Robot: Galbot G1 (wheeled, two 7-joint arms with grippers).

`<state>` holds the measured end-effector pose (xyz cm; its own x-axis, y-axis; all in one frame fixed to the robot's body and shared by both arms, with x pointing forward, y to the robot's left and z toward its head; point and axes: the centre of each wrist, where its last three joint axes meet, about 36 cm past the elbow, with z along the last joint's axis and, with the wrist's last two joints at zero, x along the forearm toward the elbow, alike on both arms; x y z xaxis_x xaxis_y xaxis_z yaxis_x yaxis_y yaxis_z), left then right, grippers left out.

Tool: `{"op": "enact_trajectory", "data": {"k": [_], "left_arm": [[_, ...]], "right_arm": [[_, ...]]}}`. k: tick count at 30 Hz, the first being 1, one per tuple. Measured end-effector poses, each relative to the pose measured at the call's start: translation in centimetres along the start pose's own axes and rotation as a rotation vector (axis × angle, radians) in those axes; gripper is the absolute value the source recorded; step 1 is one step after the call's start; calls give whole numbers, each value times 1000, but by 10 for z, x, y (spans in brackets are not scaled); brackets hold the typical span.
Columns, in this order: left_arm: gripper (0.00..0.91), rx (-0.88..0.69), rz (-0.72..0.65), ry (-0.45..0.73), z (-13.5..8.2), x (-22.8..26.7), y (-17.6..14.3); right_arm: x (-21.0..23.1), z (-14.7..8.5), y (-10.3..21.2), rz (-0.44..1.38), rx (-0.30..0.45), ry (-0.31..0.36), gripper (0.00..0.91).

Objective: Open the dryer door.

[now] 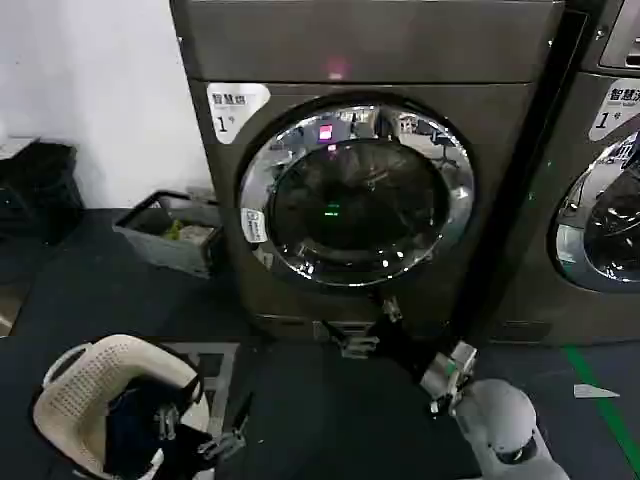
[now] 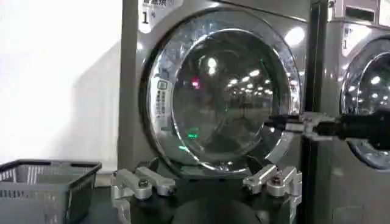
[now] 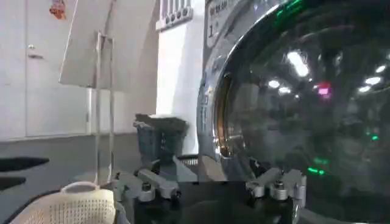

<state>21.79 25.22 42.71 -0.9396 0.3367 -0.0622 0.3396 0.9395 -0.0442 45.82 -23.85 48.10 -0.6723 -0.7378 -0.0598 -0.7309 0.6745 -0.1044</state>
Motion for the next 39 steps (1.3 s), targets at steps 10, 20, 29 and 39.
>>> {"op": "enact_trajectory", "data": {"k": [10, 20, 29, 39], "left_arm": [[907, 4, -12, 6, -1, 1, -1], [907, 9, -15, 30, -3, 2, -3], [907, -7, -19, 35, -3, 3, -4], [907, -28, -26, 45, -6, 4, -4]], "right_arm": [[-61, 9, -33, -96, 31, -29, 907], [-117, 4, -47, -124, 38, -25, 907], [-154, -2, -57, -131, 38, -24, 907], [-182, 1, -58, -155, 35, 2, 907]]}}
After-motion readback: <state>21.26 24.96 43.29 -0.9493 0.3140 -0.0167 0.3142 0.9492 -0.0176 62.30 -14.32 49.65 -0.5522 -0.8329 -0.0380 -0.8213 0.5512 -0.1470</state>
